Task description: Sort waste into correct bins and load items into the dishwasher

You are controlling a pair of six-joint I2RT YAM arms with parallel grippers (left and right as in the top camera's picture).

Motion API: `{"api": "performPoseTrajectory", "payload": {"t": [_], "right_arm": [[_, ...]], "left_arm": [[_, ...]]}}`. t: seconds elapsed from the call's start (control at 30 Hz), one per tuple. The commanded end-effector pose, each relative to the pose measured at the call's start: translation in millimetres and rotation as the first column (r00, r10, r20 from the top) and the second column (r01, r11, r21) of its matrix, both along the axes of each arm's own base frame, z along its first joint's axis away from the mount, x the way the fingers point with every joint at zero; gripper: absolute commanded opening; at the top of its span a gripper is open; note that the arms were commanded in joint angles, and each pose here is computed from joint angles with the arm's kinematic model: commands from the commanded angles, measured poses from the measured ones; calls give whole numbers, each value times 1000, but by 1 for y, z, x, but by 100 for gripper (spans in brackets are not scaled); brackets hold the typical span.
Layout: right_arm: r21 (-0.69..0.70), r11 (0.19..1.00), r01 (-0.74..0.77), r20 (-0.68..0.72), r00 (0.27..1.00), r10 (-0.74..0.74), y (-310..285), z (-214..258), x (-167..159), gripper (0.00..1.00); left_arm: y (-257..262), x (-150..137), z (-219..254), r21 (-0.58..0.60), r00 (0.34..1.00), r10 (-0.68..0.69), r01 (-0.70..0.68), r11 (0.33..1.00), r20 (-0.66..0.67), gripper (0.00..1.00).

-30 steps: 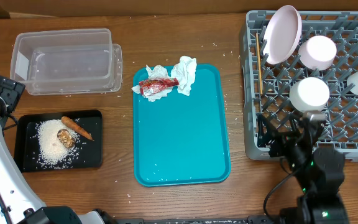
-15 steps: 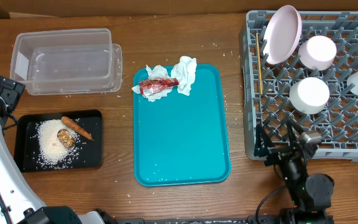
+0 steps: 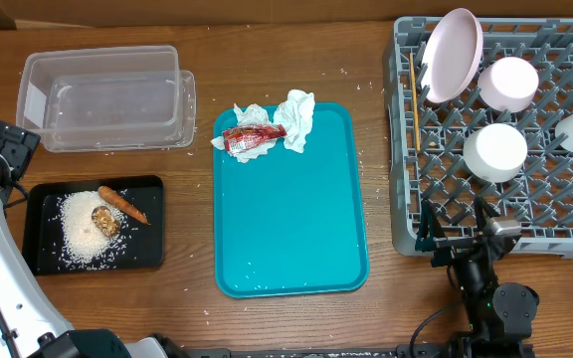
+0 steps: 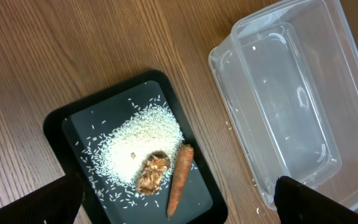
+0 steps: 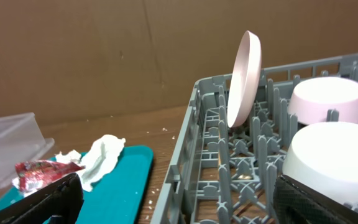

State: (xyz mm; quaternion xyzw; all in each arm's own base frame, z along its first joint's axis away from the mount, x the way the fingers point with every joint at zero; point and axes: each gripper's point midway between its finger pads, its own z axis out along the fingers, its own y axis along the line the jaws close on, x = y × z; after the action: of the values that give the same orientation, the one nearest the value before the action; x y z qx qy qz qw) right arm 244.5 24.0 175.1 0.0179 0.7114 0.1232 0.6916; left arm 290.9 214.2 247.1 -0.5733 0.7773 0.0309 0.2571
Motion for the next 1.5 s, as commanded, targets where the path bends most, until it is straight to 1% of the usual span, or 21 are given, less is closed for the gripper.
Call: {"api": "performPoseTrajectory", "payload": {"t": [0.0,1.33,1.4,1.47], "right_arm": [[-49,999,4,11,1000,-4,-1,-2,0,100],[-47,999,1,11,1000,0,0,-2,0,100],[-47,999,1,11,1000,0,0,-2,0,100],[-47,999,1,11,1000,0,0,-2,0,100]], "left_arm": [[-1,1,-1,-8,1000,9,-9,1000,2,100],[-1,1,-1,-8,1000,10,-10,1000,3,100],[-15,11,-2,-101,998,1,5,995,63,100],[-42,21,-2,-229,990,-59,88,969,132,100]]}}
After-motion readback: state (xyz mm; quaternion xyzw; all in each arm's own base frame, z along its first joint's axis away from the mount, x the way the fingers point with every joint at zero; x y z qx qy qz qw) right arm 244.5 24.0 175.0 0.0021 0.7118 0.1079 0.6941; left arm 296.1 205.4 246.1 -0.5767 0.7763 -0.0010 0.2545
